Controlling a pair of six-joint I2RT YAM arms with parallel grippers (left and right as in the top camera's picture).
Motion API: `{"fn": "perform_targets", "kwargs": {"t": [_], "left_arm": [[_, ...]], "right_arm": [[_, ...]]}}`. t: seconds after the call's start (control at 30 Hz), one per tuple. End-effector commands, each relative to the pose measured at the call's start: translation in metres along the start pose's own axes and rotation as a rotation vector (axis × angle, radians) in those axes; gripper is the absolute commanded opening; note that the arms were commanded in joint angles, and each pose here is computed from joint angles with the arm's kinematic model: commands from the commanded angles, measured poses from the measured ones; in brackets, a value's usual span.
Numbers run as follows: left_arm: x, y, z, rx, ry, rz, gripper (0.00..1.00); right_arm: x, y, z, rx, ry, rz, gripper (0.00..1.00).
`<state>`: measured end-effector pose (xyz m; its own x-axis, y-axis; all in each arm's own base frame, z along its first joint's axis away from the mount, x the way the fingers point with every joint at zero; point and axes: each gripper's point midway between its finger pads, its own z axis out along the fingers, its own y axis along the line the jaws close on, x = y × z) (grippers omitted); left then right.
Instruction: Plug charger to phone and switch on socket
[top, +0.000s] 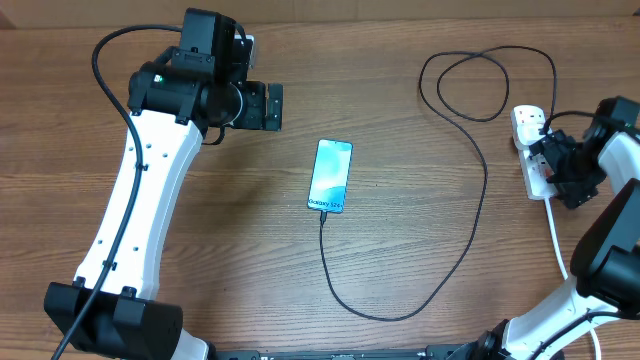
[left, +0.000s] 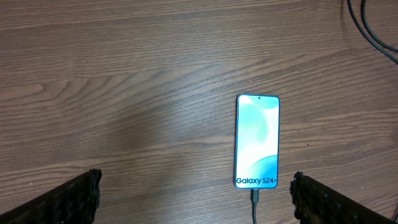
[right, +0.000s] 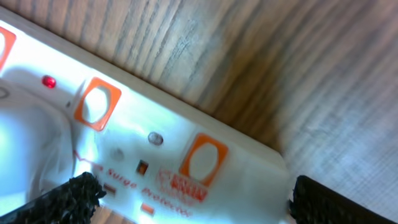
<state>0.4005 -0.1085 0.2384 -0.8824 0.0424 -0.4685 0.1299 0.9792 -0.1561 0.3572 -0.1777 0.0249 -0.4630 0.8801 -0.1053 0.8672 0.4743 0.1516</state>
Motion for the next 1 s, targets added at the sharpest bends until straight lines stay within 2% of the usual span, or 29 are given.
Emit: {"fn": "perform_targets", "kwargs": {"t": [0.0, 0.17, 0.47, 0.97], "left_arm": [[-0.005, 0.002, -0.007, -0.005, -0.024, -0.016, 0.99], [-0.005, 0.002, -0.007, -0.005, -0.024, -0.016, 1.0], [-0.005, 0.002, -0.007, -0.006, -0.024, -0.016, 1.0], [-0.005, 0.002, -0.007, -0.006, -0.024, -0.016, 1.0]], "right_arm": [[-0.026, 0.01, -0.028, -0.017, -0.047, 0.0, 1.0], [-0.029, 0.011, -0.053, -0.001, -0.025, -0.094, 1.0], [-0.022, 0.01, -0.052, 0.012, -0.001, -0.225, 1.0], [-0.032, 0.016, -0.053, -0.01, -0.044, -0.228, 1.0]]}}
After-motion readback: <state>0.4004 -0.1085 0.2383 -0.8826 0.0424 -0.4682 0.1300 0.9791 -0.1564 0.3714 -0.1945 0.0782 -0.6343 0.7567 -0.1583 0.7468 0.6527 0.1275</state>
